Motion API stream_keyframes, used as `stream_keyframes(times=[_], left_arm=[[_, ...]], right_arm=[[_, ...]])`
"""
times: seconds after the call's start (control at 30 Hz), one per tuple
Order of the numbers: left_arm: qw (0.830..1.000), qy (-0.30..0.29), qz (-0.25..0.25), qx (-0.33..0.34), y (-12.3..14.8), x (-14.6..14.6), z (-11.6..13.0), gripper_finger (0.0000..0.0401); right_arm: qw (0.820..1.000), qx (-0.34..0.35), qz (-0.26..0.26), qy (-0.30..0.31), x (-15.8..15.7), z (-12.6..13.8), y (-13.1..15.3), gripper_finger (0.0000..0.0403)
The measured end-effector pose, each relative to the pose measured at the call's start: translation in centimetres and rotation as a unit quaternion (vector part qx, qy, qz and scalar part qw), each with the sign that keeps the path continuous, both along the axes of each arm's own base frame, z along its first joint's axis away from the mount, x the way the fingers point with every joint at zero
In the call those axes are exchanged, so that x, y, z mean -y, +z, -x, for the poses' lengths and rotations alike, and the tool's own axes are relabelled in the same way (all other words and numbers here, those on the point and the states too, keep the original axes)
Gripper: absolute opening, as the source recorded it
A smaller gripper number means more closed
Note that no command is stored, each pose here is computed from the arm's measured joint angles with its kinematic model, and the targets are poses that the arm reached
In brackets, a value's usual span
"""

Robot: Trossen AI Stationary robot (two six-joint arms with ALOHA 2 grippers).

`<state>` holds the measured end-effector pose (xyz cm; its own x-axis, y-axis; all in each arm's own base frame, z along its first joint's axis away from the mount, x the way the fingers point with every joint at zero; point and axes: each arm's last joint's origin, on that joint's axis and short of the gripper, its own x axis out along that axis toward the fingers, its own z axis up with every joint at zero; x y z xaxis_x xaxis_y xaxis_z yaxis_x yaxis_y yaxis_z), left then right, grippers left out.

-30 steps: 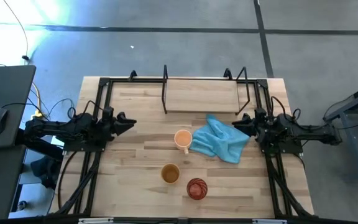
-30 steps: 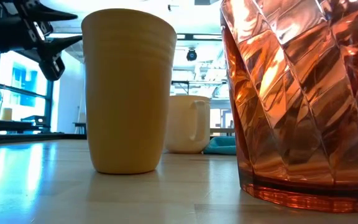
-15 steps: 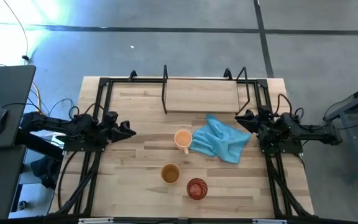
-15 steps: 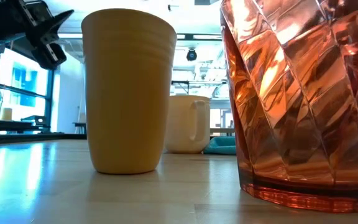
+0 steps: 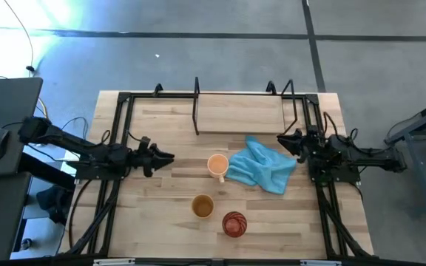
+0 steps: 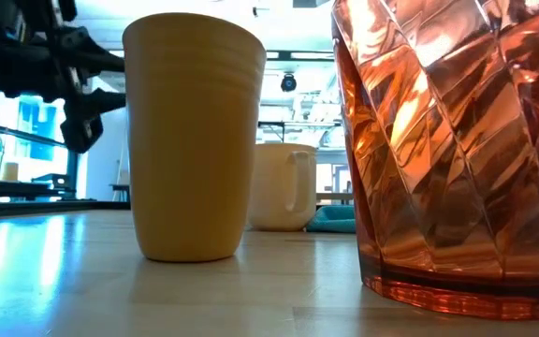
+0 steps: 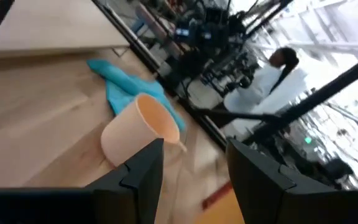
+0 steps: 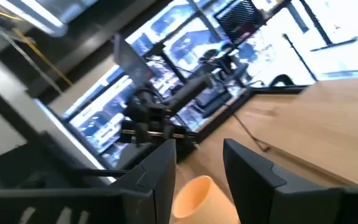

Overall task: Stack small to large cups/mugs on shelf
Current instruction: Put the yellow cup on the shelf

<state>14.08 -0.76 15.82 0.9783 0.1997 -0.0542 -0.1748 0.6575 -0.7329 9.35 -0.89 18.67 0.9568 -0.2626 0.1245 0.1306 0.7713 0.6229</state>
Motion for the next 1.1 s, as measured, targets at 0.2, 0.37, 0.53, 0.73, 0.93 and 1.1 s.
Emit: stream_keyframes(times=[0.2,0.37,0.53,0.73,0.93,1.1], left_arm=[[1.0,-0.002,0.0,0.004,1.0,0.3,-2.1,0.0163],[0.997,-0.055,-0.046,-0.017,3.0,1.0,-6.0,0.0163],[0.981,-0.138,-0.12,-0.064,4.9,1.9,-10.1,0.0163],[0.938,-0.256,-0.119,-0.202,6.7,2.7,-11.6,0.0163],[0.915,-0.309,-0.097,-0.24,9.6,3.0,-11.9,0.0163],[0.926,-0.295,-0.043,-0.231,12.2,3.1,-12.7,0.0163]], right_arm=[[1.0,-0.01,-0.005,-0.009,0.1,0.0,-0.2,0.0126],[1.0,-0.003,-0.014,-0.008,0.1,0.0,-0.1,0.0126],[1.0,-0.003,-0.014,0.002,0.0,0.0,-0.1,0.0126],[0.999,-0.003,-0.013,0.044,-0.2,-0.1,-0.1,0.0126],[0.998,-0.009,-0.008,0.056,-0.3,-0.1,-0.2,0.0126],[0.998,-0.033,-0.01,0.056,-0.3,-0.1,-0.6,0.0126]])
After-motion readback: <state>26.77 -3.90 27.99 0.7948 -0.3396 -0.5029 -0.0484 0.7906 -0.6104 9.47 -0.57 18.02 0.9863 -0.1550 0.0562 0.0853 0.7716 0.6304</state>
